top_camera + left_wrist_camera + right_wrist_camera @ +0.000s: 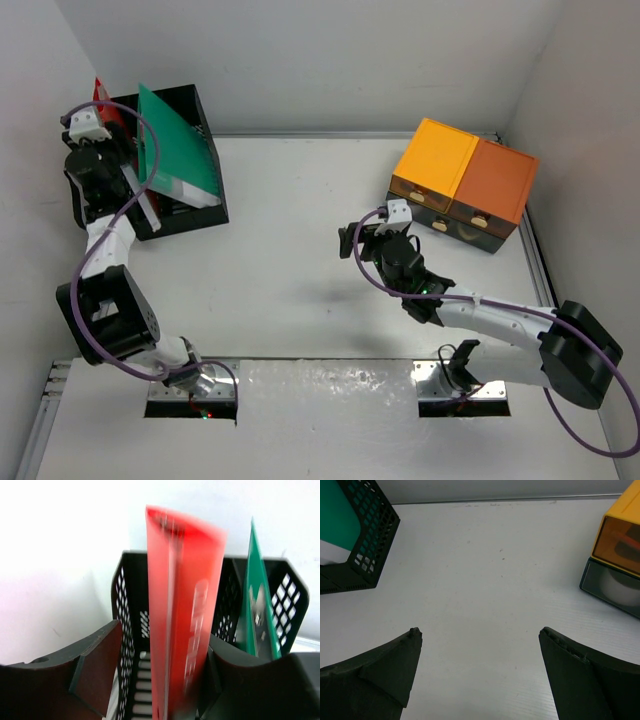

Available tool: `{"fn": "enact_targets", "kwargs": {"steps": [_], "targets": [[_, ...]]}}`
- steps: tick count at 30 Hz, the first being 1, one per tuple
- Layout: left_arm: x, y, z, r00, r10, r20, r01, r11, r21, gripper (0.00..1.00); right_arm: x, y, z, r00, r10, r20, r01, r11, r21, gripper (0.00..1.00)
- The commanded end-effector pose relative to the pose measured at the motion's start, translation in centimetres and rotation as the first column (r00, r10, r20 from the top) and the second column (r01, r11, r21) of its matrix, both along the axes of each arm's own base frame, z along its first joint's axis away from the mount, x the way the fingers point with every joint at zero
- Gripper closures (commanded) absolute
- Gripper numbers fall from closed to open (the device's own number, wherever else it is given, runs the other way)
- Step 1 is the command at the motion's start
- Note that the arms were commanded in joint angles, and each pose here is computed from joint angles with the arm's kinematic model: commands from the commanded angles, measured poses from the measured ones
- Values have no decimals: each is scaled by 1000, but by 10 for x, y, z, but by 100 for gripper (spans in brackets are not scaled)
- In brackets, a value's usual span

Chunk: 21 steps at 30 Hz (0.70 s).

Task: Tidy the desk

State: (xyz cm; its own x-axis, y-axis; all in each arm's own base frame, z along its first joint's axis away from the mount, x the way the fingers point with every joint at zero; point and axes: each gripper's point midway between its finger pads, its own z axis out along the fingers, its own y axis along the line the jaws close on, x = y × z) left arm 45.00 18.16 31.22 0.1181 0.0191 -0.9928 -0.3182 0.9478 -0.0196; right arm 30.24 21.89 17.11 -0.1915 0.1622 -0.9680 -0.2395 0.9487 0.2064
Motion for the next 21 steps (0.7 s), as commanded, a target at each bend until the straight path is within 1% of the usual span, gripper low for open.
{"fn": "enact_targets", "kwargs": {"steps": [1, 4, 5, 6, 8, 9, 10, 12, 13, 15, 16, 21], "targets": [[3, -2, 43, 997, 4, 73, -5, 1000, 21, 47, 2, 8, 21, 999, 19, 38, -19, 1000, 21, 4], [6, 5, 55, 996, 36, 85, -41, 997, 63, 47, 3, 8, 23, 999, 21, 40, -22, 1000, 13, 4], [12, 7, 46, 998, 35, 56, -38, 997, 62, 47, 3, 7, 22, 999, 20, 37, -20, 1000, 8, 4], [17, 8, 54, 998, 28, 55, -32, 997, 70, 47, 3, 7, 22, 999, 20, 37, -21, 1000, 4, 4], [25, 12, 43, 1000, 27, 10, -28, 998, 53, 47, 3, 7, 22, 999, 17, 39, -17, 1000, -2, 4], [26, 12, 48, 999, 29, 17, -30, 998, 55, 49, 3, 6, 23, 999, 15, 41, -15, 1000, -2, 4], [26, 13, 47, 999, 30, 18, -31, 998, 57, 61, 3, 6, 22, 999, 15, 38, -15, 1000, -3, 4], [24, 12, 51, 999, 31, 26, -33, 997, 66, 75, 3, 7, 21, 999, 15, 37, -15, 1000, 0, 4], [21, 11, 55, 999, 31, 33, -33, 997, 69, 87, 3, 7, 21, 999, 16, 37, -16, 1000, 5, 4], [17, 8, 56, 999, 25, 26, -27, 996, 81, 94, 2, 7, 20, 999, 19, 35, -19, 1000, 6, 4], [13, 6, 62, 999, 20, 36, -23, 995, 92, 100, 3, 6, 18, 999, 16, 32, -16, 1000, 2, 4], [7, 2, 79, 998, 11, 67, -20, 990, 141, 100, 4, 6, 17, 999, 7, 32, -7, 1000, 0, 4]]}}
